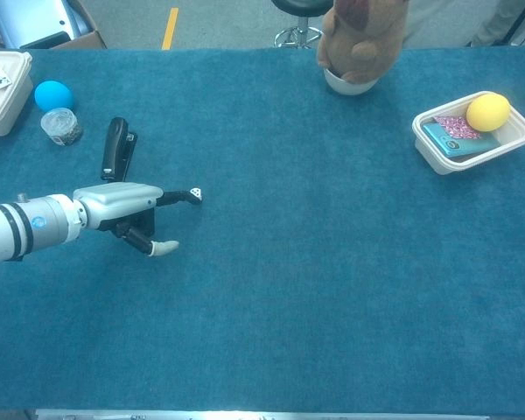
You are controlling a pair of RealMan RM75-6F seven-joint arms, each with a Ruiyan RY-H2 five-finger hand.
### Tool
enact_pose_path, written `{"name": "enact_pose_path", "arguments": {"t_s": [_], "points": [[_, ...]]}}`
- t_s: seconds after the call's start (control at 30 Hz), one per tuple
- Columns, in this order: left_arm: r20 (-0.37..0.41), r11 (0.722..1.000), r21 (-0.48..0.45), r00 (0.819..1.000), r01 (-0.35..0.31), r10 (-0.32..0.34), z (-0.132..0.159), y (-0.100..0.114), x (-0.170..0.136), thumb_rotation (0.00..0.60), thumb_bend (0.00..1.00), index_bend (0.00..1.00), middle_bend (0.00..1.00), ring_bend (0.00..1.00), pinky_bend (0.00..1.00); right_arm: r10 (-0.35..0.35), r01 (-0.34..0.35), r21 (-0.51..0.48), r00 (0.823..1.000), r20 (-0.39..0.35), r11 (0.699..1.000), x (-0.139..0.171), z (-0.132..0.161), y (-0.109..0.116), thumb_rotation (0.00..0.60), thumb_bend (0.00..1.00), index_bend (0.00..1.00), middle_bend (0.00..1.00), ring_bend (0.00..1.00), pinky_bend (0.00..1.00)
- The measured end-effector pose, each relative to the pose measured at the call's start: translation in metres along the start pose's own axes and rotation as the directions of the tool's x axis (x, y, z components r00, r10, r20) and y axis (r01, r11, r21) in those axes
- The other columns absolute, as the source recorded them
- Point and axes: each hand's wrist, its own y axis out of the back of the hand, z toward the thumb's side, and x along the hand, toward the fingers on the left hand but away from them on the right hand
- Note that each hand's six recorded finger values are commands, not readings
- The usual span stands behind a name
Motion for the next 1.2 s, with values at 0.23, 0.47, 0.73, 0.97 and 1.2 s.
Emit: {"name": "enact_pose_path", "arguments": {"t_s": [0.23,0.47,0.73,0.97,1.2], "points": [[-0.004,1.000,-0.004,1.000,0.001,-0.001,0.000,-0.001,0.006,0.358,0.36,0.04,1.00,1.00,1.00,-0.006,0.006,-0.001,1.000,0.005,1.000,0.001,-0.002,0.002,0.600,0.29,0.37,0.23,0.01,0.06],[-0.018,1.000,-0.003,1.000,-0.017,0.017,-0.004,0.005,0.009,0.357,0.36,0.04,1.00,1.00,1.00,-0.002,0.002,0.001,1.000,0.004,1.000,0.001,-0.002,0.000,0.600,0.29,0.37,0.23,0.01,0.06],[-0.037,1.000,0.007,0.999,-0.031,0.031,-0.011,0.014,0.010,0.358,0.36,0.04,1.00,1.00,1.00,-0.004,0.004,0.001,1.000,0.002,1.000,0.000,-0.001,0.000,0.600,0.29,0.37,0.23,0.01,0.06],[-0.046,0.999,0.010,0.998,-0.039,0.039,-0.014,0.021,0.007,0.359,0.36,0.04,1.00,1.00,1.00,-0.005,0.005,-0.002,1.000,0.000,1.000,0.000,0.000,0.001,0.600,0.29,0.37,0.23,0.01,0.06],[-0.048,0.999,0.003,0.998,-0.035,0.035,-0.015,0.019,0.002,0.357,0.36,0.04,1.00,1.00,1.00,-0.002,0.002,-0.003,1.000,-0.003,1.000,0.001,0.001,0.000,0.600,0.29,0.37,0.23,0.01,0.06]]}}
